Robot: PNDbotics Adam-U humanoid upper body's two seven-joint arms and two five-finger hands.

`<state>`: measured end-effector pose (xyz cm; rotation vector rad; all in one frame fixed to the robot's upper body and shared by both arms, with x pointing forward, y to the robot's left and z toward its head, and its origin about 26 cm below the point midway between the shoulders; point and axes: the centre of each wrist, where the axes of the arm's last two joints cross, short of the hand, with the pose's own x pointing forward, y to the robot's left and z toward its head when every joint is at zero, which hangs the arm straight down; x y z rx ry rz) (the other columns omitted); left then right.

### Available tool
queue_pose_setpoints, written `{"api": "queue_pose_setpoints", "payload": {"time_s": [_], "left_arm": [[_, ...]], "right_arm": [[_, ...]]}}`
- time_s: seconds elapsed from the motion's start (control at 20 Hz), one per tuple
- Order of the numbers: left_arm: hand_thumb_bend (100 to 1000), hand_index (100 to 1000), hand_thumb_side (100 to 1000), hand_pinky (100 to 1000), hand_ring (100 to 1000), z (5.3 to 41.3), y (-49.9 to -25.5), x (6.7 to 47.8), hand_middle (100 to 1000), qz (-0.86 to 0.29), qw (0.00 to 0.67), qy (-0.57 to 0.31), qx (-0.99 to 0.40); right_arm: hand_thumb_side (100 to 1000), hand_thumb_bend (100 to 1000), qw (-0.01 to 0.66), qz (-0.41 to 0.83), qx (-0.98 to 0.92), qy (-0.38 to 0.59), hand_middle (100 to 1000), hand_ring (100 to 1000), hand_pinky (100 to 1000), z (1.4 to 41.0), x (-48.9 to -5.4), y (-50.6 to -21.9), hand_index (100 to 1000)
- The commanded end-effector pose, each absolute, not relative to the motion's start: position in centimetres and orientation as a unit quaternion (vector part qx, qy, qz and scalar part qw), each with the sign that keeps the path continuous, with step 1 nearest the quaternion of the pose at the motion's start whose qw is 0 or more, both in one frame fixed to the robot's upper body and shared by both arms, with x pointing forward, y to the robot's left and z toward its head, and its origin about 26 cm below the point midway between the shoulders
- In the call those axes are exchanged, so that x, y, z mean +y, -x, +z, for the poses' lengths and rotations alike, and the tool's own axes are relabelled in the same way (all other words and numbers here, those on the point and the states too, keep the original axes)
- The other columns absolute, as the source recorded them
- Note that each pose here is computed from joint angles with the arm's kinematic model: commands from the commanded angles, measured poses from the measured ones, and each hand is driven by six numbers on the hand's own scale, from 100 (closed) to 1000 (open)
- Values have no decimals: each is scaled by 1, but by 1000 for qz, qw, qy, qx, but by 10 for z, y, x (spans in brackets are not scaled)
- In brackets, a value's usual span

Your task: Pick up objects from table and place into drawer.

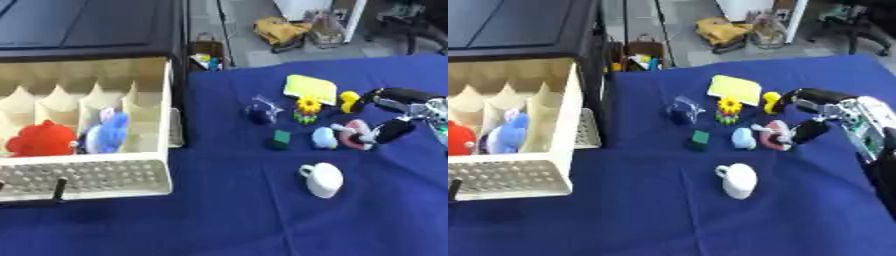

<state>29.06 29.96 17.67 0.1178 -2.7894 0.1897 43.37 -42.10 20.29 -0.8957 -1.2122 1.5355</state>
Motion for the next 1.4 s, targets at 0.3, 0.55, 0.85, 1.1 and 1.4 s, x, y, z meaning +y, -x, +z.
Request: {"api": "queue_pose_setpoints", "payload": {"time_s": [0.3, 0.55, 0.85, 1.1, 1.4], "left_arm": [[175, 686, 1000, 428, 496, 185, -290, 301, 482, 57, 161, -44, -984], [175, 686, 1000, 428, 497, 185, -290, 301, 483, 56, 161, -45, -984], [176, 685, 1000, 428, 497, 185, -290, 302, 483, 55, 162, -45, -984], [177, 685, 1000, 428, 498, 185, -290, 301, 484, 54, 163, -46, -984], [177, 685, 1000, 428, 498, 185, -290, 301, 485, 52, 164, -46, -984]], "right_arm": [[429, 520, 465, 639, -490, 368, 634, 888, 838, 232, -432, -424, 749], [425, 509, 465, 640, -491, 366, 610, 879, 835, 236, -432, -423, 691], [417, 500, 464, 646, -487, 362, 595, 870, 831, 237, -432, -421, 671], [396, 477, 465, 651, -481, 359, 556, 851, 823, 237, -432, -421, 625], [363, 411, 465, 657, -475, 354, 555, 850, 820, 239, -433, -420, 625]]}}
